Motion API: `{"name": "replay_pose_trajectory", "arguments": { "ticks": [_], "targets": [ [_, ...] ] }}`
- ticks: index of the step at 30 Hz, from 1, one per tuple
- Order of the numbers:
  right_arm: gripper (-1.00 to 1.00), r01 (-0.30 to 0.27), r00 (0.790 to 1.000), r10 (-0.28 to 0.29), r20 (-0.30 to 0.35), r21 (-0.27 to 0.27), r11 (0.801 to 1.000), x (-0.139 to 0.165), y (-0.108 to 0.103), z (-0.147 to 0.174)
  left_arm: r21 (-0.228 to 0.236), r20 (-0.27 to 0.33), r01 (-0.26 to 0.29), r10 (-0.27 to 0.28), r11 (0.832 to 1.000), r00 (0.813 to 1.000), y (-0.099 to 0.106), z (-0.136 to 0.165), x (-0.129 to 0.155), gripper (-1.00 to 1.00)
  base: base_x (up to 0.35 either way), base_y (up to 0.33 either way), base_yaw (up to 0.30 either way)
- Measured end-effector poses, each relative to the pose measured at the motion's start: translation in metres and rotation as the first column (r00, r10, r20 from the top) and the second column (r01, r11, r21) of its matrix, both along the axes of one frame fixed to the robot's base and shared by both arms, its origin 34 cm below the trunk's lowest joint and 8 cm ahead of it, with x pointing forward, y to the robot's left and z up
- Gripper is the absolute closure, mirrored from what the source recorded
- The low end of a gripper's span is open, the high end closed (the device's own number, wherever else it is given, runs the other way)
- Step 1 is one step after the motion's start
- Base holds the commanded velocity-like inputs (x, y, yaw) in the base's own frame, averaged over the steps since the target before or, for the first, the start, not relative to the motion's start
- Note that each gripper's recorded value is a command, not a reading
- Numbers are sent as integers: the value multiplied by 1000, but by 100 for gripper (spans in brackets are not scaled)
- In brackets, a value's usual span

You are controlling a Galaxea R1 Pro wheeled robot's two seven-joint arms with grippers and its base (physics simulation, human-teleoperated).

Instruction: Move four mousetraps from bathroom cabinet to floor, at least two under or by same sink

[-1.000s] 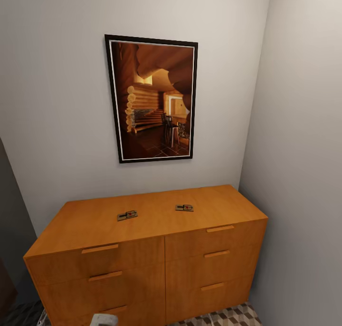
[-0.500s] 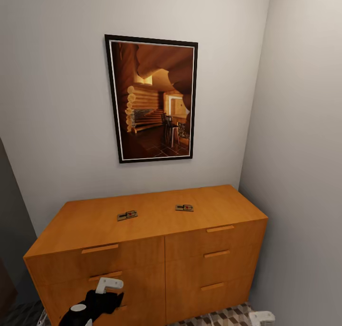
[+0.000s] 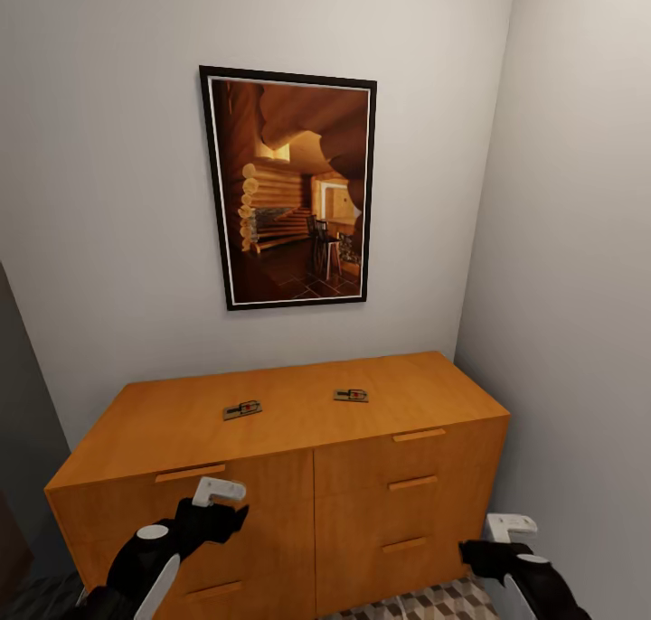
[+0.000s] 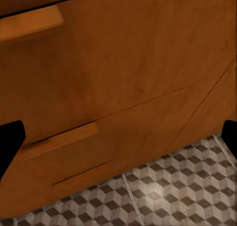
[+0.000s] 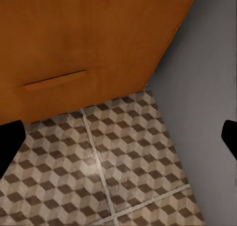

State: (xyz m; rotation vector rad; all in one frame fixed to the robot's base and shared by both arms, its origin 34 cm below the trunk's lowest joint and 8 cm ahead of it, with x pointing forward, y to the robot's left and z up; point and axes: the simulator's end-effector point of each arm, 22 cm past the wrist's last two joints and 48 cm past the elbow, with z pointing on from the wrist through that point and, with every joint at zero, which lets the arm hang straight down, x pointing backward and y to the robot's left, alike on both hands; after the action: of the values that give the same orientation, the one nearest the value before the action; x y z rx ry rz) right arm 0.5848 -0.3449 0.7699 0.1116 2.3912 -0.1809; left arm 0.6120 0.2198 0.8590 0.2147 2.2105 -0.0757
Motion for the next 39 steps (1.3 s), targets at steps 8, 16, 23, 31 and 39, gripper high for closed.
{"name": "replay_pose_trajectory", "arguments": {
  "ticks": [8, 16, 23, 31, 39],
  "targets": [
    [-100, 0, 999, 0, 54, 7, 1000, 14, 0, 42, -6, 29, 11, -11, 1000, 1000, -5, 18, 2, -100, 0, 0, 0],
    [-100, 8, 995, -9, 99, 13, 1000, 22, -3, 84, -19, 74, 25, -23, 1000, 997, -13, 41, 7, -100, 0, 0, 0],
    [-100, 32, 996, -33, 85, 18, 999, 18, -13, 100, -28, 93, 31, -28, 999, 995, -18, 52, 11, -100, 0, 0, 0],
    [-100, 34, 995, -36, 90, 19, 999, 18, -14, 110, -40, 56, 42, -40, 998, 998, -28, 51, 8, -100, 0, 0, 0],
    [-100, 37, 997, -37, 68, -1, 999, 15, -16, 111, -75, 55, 64, -60, 995, 997, -56, 81, 27, -100, 0, 0, 0]
  ]
}}
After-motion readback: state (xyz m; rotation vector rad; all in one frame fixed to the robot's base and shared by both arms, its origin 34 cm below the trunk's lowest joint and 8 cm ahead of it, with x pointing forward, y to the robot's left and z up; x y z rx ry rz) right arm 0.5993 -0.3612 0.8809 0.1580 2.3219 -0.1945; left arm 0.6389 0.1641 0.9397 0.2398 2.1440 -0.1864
